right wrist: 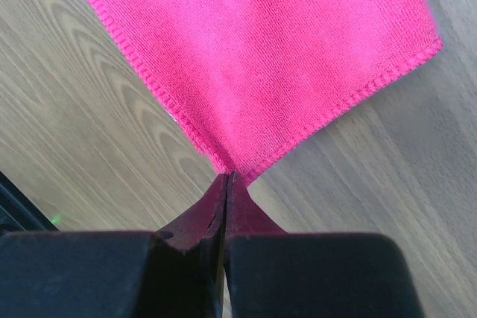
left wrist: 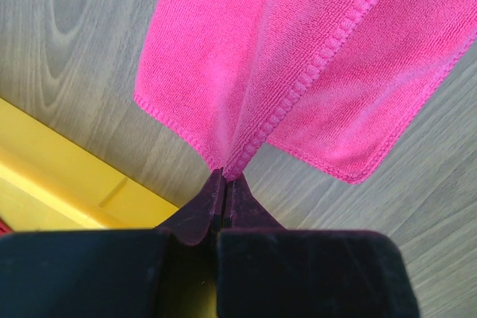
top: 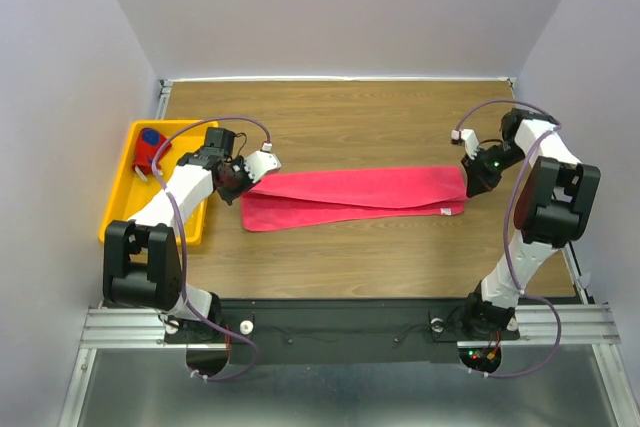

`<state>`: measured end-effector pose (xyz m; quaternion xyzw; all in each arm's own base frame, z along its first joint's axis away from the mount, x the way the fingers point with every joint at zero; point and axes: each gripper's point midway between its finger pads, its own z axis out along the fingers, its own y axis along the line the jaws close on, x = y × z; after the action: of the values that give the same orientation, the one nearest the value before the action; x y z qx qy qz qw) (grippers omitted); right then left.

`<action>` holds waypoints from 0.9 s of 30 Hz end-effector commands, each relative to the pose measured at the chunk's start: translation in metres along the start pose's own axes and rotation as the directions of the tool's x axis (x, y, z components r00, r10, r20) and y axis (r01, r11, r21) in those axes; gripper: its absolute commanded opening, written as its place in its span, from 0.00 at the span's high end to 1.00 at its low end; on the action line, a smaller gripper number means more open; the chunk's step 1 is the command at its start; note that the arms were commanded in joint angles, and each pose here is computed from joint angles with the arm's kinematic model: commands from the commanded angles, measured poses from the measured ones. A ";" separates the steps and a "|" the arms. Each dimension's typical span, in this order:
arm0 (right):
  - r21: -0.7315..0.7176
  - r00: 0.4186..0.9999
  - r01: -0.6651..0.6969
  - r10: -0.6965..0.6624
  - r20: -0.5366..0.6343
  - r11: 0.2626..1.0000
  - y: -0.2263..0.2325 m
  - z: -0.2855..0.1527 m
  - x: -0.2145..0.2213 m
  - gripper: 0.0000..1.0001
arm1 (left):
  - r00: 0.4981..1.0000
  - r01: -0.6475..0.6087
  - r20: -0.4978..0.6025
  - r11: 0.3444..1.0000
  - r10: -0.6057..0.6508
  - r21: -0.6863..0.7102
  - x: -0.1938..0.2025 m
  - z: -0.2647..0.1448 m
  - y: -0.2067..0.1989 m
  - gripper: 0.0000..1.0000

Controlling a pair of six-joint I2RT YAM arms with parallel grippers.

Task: Roll the towels
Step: Fold the towel

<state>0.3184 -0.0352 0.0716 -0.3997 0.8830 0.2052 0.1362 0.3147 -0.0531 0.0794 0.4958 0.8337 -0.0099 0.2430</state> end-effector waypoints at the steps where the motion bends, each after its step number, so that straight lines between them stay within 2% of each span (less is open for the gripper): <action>1: 0.017 0.998 0.011 -0.012 0.055 1.000 0.001 -0.012 -0.013 0.99 | 0.999 0.024 0.041 1.000 -0.024 -0.007 -0.011 -0.009 0.004 1.00; 7: 0.024 0.996 0.012 -0.015 0.093 1.000 0.000 -0.032 -0.032 0.99 | 0.995 0.032 0.094 0.999 -0.029 -0.039 -0.028 -0.024 0.020 1.00; 12: 0.033 0.993 0.027 -0.030 0.110 0.999 0.004 -0.041 -0.038 0.99 | 0.993 -0.007 0.120 0.998 0.015 -0.063 -0.035 -0.041 0.028 1.00; 18: -0.027 0.995 0.026 -0.023 0.093 0.999 0.022 -0.030 -0.025 0.99 | 0.993 -0.045 0.110 0.998 0.050 -0.044 -0.028 -0.044 0.017 1.00; 27: -0.095 0.998 -0.015 0.021 0.063 0.995 0.033 0.000 -0.004 1.00 | 0.997 -0.064 0.058 0.995 0.059 0.081 -0.004 -0.027 -0.017 1.00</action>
<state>0.2903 -0.0149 0.0757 -0.3852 0.8763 0.2630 0.1209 0.3123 -0.0582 0.1123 0.5153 0.8127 -0.0347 0.2697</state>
